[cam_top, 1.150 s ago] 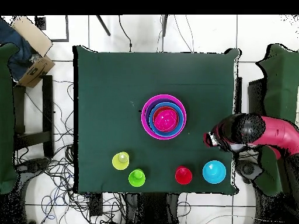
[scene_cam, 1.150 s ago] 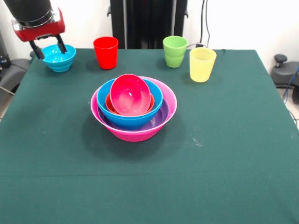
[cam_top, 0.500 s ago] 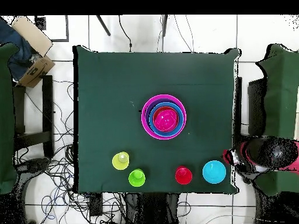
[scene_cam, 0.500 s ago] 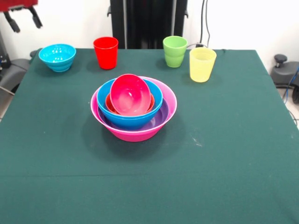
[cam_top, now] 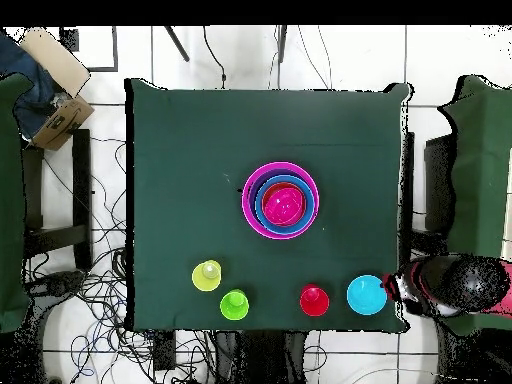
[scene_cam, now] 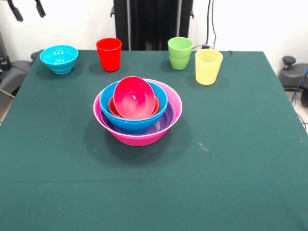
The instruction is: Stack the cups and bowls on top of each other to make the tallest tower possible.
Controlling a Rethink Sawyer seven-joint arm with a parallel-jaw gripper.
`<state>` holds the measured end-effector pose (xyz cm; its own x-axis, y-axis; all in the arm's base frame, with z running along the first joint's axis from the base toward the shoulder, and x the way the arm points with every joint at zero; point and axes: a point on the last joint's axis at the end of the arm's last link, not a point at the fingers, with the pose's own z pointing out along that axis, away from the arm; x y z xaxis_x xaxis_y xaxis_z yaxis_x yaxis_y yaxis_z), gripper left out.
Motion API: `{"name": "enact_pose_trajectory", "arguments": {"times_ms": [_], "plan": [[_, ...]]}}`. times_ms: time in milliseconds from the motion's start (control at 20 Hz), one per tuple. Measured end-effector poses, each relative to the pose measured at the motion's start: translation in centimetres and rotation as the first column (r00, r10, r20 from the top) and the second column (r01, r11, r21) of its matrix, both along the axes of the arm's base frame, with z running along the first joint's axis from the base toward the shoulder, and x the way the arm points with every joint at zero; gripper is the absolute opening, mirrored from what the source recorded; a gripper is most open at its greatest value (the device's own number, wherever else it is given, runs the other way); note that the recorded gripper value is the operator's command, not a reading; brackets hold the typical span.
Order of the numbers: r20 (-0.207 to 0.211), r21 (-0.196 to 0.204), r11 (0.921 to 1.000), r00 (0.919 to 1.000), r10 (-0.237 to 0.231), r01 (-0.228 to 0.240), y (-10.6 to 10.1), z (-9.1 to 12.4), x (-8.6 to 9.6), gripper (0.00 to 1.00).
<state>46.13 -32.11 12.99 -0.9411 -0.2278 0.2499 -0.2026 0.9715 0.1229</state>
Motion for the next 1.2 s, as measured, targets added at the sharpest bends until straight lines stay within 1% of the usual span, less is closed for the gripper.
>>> {"name": "enact_pose_trajectory", "arguments": {"times_ms": [150, 250, 400, 550, 600, 800, 900, 1000, 1200], "plan": [[0.033, 0.013, 0.9999, 0.9994, 0.004, -0.005, 0.6, -0.4, -2.3, 1.0], [0.046, 0.021, 0.9998, 0.9989, -0.002, 0.001, 0.7, -0.7, -3.3, 1.0], [0.076, 0.038, 0.9991, 0.9969, -0.021, 0.018, 0.7, -1.6, -5.6, 1.0], [0.085, 0.043, 0.9989, 0.9961, -0.021, 0.018, 0.8, -2.2, -6.6, 1.0], [0.085, 0.042, 0.9991, 0.9963, -0.011, 0.007, 1.1, -2.6, -7.1, 1.0], [0.079, 0.045, 0.9988, 0.9967, 0.017, -0.02, 1.6, -3.5, -7.3, 1.0], [0.075, 0.053, 0.9977, 0.9965, 0.037, -0.041, 2.2, -4.3, -7.4, 1.0], [0.072, 0.061, 0.9968, 0.9963, 0.047, -0.051, 2.4, -4.9, -7.5, 1.0], [0.071, 0.084, 0.9937, 0.9952, 0.068, -0.074, 2.9, -7.2, -7.9, 1.0]]}}
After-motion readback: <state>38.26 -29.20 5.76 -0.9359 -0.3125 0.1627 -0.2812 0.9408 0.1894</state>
